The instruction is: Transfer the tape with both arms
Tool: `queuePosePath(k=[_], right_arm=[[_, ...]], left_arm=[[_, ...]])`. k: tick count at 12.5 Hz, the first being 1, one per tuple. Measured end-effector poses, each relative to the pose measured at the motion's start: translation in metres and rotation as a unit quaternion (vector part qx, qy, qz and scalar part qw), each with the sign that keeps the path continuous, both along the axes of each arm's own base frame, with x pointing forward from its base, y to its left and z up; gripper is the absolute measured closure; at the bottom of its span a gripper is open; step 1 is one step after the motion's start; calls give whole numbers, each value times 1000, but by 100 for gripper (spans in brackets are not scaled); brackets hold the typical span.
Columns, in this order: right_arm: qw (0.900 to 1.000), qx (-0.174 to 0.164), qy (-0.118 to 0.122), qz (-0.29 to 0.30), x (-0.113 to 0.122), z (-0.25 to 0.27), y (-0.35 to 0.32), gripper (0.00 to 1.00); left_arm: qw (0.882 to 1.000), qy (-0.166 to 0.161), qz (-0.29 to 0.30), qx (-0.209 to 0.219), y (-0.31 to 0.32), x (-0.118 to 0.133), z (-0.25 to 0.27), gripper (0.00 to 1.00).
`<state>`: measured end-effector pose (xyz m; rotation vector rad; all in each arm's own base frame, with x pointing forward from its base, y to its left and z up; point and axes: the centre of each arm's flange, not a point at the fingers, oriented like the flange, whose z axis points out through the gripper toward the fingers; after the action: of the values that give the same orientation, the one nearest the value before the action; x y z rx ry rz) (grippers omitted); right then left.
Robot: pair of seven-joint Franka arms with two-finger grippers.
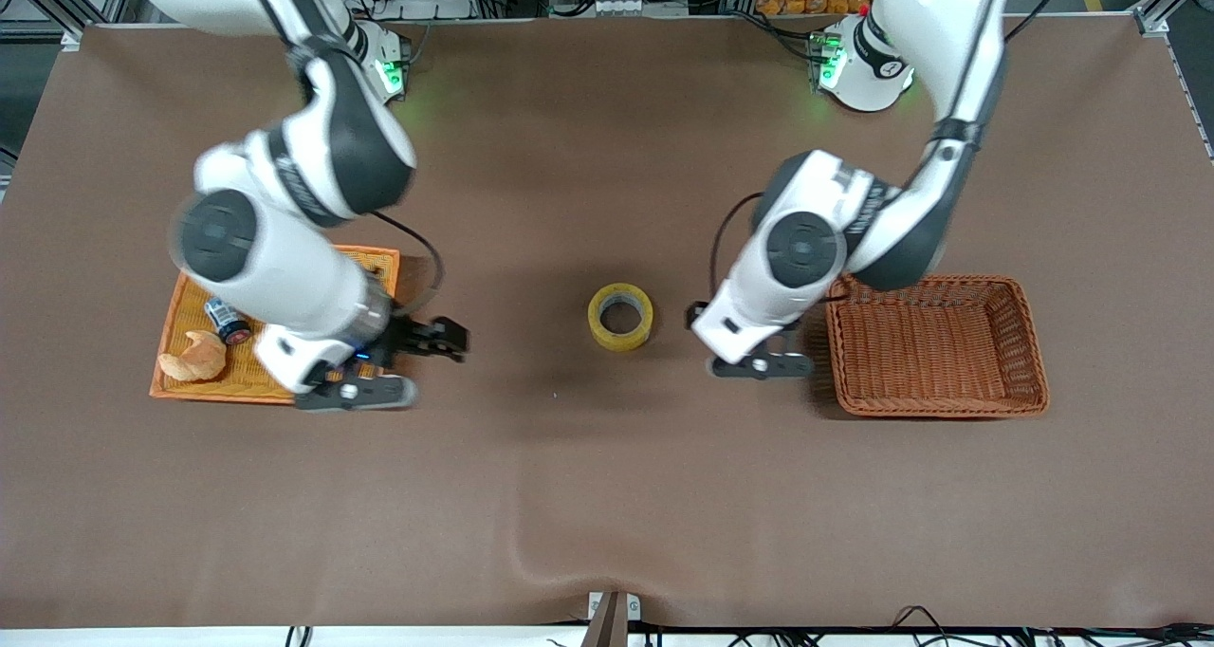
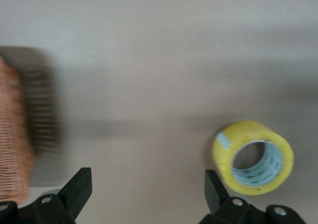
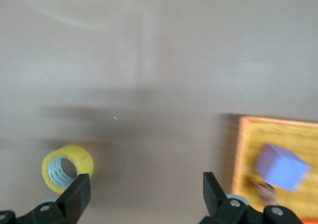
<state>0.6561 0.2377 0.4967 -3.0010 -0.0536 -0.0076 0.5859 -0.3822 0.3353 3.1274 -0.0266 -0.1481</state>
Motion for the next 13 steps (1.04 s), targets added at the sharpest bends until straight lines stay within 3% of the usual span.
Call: queuePosePath(k=[5,9,13], right_arm=[[998,-7,41,-37,-28,72,-109,0],[999,-33,9,-36,-40,111,-184,0],[999,-30,16,-2,-81,133,-250,0]], left_arm=[[999,28,-27,17,-75,-53,-79,0],[999,28,-43,13,-95,-68,-105,0],[999,10,-38,-3,-98,-63,-134,0]])
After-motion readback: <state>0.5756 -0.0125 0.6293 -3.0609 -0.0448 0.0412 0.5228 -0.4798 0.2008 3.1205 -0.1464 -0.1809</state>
